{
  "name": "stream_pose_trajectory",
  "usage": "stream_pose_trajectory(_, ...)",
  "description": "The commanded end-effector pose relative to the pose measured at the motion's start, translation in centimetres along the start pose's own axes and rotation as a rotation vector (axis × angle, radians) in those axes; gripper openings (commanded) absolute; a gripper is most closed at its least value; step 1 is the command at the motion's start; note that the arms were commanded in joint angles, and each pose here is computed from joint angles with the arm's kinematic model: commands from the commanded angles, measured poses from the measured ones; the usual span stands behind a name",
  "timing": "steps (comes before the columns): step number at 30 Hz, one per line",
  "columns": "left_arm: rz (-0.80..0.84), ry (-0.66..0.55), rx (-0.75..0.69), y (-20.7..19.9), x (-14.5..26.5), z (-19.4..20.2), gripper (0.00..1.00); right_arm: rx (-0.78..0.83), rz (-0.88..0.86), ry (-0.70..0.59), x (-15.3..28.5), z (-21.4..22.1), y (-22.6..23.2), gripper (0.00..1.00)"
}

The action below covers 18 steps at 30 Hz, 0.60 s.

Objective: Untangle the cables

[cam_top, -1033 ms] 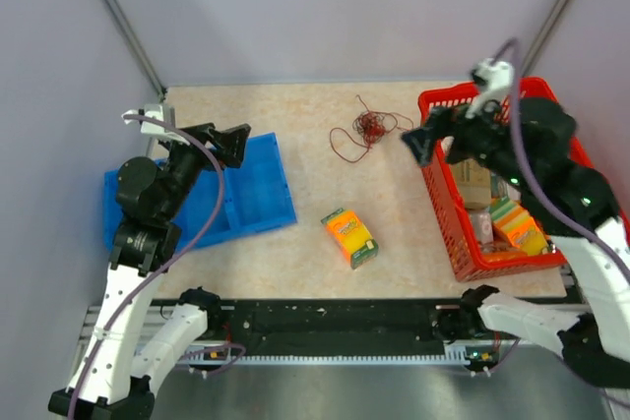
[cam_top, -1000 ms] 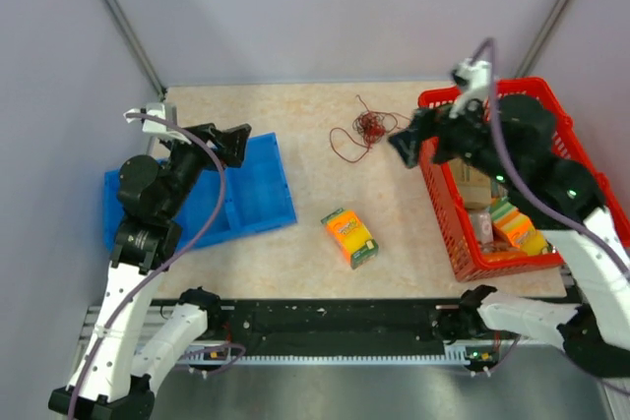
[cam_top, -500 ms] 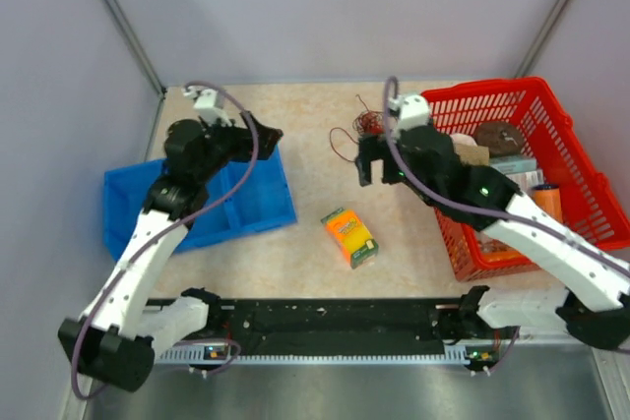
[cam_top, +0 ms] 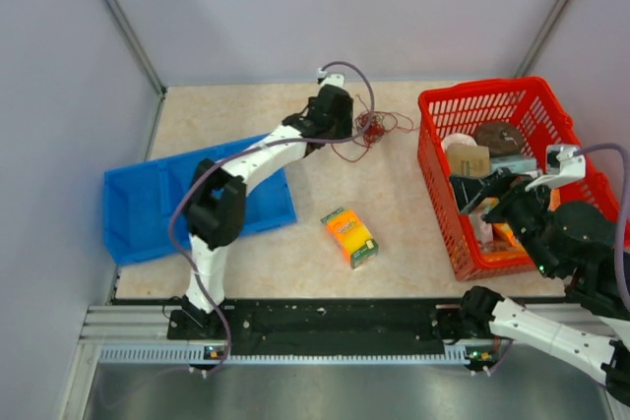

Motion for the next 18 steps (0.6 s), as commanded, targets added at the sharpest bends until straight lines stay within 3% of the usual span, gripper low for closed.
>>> stream_pose_trajectory(1, -0.207, 0.035, -0.032, 0.2, -4.8, -1.0, 0.65, 0.028, 0.019, 0.104, 0.3, 1.6, -0.7, 0.93)
stream_pose_trajectory(7, -0.264, 0.115, 0.026, -0.8, -9.9, 0.7, 0.61, 0.016, 0.013, 0.104, 0.8, 1.6, -1.2, 0.93)
stream_pose_trajectory(12, -0.344, 0.157, 0.058, -0.1, -11.4, 3.0, 0.62, 0.023, 0.013, 0.112, 0.8, 2.0, -1.4, 0.93)
stream_pose_trajectory(18, -0.222, 0.275, 0.151, 0.8, -13.3, 4.0, 0.46, 0.022, 0.011, 0.116, 0.9, 2.2, -1.6, 0.93)
Point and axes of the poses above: each gripper's point midway between its finger pads, its own x axis back along the fingers, its own y axis along the line the jaws close on, z = x × y, the point moved 10 cm from there along x, back along the fingers, and after that the axes turned 9 degrees about -x, right-handed, at the moved point
